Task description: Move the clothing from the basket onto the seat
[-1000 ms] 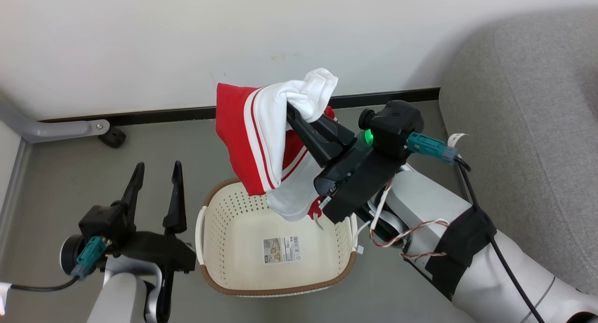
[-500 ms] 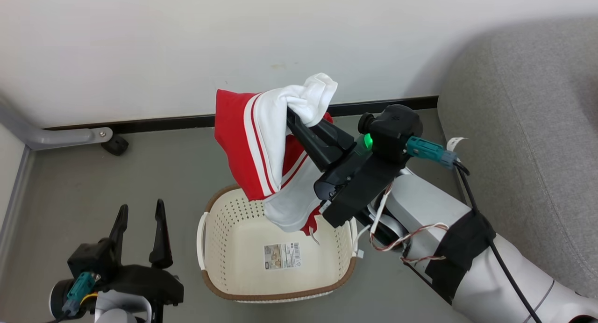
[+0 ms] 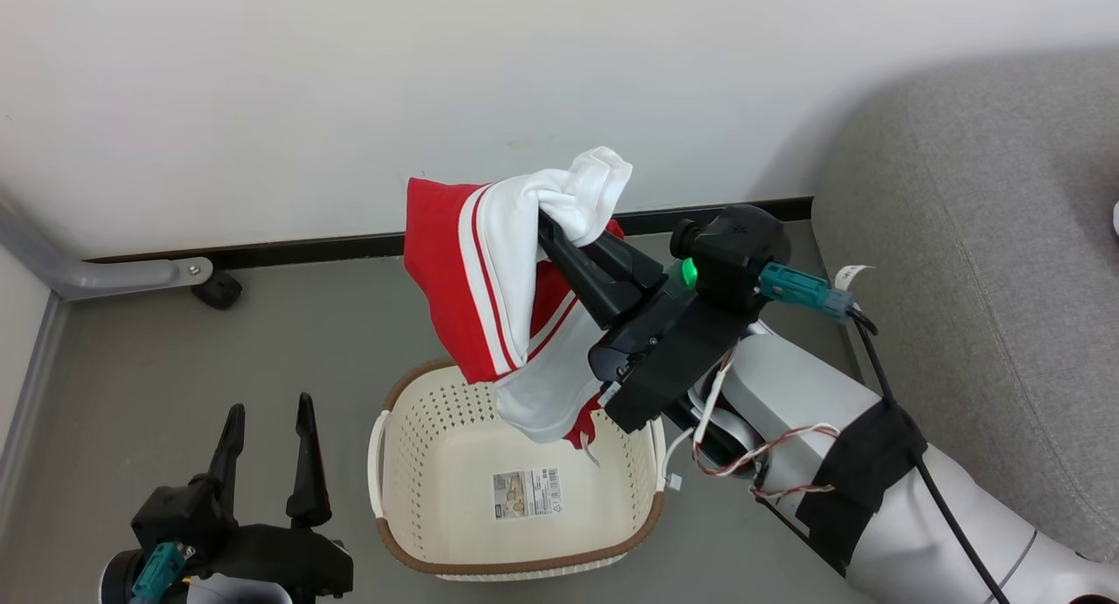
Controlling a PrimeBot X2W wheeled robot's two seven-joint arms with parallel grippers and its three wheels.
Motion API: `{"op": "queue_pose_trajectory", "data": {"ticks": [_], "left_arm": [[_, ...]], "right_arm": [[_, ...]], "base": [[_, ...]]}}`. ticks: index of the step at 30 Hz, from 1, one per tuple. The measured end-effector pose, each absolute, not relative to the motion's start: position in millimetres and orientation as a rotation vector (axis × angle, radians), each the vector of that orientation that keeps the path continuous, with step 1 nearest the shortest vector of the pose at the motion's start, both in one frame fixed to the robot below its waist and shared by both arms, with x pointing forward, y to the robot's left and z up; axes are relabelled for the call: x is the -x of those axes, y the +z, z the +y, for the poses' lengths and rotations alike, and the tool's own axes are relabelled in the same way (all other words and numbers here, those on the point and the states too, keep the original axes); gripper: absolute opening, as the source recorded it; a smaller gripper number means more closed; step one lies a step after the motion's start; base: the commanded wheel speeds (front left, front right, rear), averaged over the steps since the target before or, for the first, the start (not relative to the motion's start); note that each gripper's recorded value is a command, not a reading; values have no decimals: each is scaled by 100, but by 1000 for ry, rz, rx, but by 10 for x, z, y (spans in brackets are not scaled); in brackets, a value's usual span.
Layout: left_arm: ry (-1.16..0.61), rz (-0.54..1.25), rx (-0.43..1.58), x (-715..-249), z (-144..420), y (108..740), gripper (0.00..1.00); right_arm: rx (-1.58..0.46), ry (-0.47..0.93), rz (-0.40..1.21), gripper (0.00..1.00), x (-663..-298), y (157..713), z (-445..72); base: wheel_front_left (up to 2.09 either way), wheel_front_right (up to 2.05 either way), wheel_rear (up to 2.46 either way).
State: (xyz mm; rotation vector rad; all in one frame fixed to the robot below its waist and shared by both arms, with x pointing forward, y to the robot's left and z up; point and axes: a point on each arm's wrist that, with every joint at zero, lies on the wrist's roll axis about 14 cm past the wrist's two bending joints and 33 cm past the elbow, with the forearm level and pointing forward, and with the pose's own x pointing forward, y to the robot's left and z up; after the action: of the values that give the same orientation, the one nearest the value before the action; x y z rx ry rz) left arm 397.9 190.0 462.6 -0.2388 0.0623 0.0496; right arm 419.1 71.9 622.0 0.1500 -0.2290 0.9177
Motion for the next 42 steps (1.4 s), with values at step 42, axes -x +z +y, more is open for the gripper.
{"op": "queue_pose_trajectory", "data": {"ticks": [42], "left_arm": [[-62, 43, 248, -4086, 1566, 4684, 100]], "right_arm": [[-151, 813, -223, 0, -4258, 6199, 361]], "base": [[0, 0, 0]]}}
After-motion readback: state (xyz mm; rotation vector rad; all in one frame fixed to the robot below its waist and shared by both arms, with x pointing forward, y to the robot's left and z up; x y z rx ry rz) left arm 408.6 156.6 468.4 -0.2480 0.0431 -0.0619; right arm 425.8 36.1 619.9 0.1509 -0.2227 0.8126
